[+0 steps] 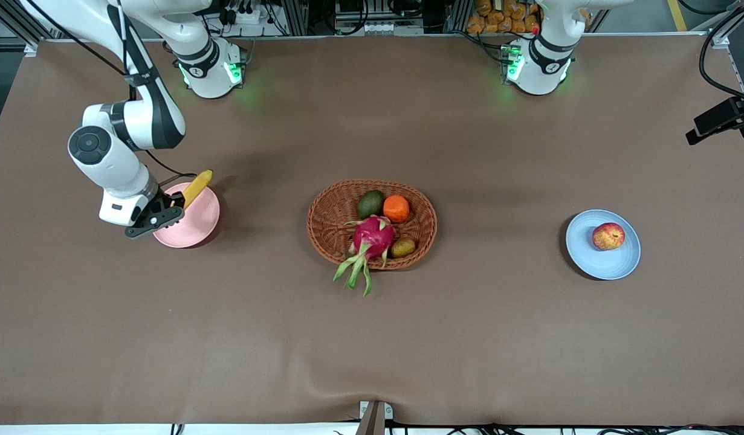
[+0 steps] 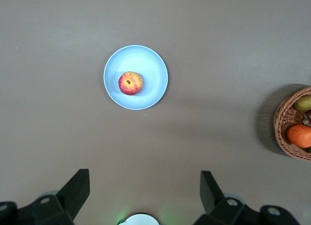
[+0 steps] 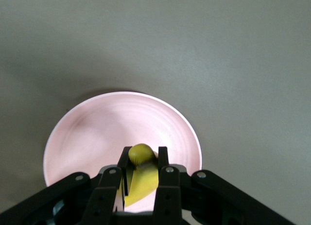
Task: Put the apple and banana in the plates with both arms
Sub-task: 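Lower the banana onto the pink plate and open the right gripper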
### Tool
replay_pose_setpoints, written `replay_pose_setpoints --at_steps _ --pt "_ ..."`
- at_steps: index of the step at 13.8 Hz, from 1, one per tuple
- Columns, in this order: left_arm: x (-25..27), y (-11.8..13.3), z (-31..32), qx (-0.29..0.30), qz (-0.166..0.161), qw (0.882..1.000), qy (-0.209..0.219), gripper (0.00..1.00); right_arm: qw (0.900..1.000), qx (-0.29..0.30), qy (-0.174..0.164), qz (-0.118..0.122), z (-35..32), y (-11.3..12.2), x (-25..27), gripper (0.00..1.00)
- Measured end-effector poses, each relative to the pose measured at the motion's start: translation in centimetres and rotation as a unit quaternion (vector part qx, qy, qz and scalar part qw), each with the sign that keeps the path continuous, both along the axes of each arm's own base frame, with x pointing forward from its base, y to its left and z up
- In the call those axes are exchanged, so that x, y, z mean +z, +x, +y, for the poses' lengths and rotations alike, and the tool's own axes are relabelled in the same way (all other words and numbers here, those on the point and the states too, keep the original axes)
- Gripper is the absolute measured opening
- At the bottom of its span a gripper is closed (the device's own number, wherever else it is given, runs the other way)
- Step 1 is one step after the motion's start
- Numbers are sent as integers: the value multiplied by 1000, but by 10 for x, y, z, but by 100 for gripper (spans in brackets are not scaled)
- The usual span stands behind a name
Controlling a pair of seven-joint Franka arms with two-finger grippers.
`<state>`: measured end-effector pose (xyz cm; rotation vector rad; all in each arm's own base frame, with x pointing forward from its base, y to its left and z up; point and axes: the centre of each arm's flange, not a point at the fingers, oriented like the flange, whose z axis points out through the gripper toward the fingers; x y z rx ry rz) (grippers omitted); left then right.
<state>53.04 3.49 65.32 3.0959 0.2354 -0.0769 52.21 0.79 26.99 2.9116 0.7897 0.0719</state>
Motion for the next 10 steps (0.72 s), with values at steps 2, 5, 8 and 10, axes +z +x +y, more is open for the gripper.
replay_pose_setpoints --at_steps 2,5,8,10 --pt "-1 0 0 0 1 1000 0 100 1000 -13 1 -7 -10 2 -7 25" --pt "-1 0 1 0 1 1000 0 100 999 -45 20 -21 -16 5 -6 25" --pt "-1 1 -3 -3 1 1000 0 100 995 -78 46 -37 -19 8 -5 25" --pt "-1 1 -4 -4 0 1000 0 100 994 -86 51 -40 -20 8 -5 25"
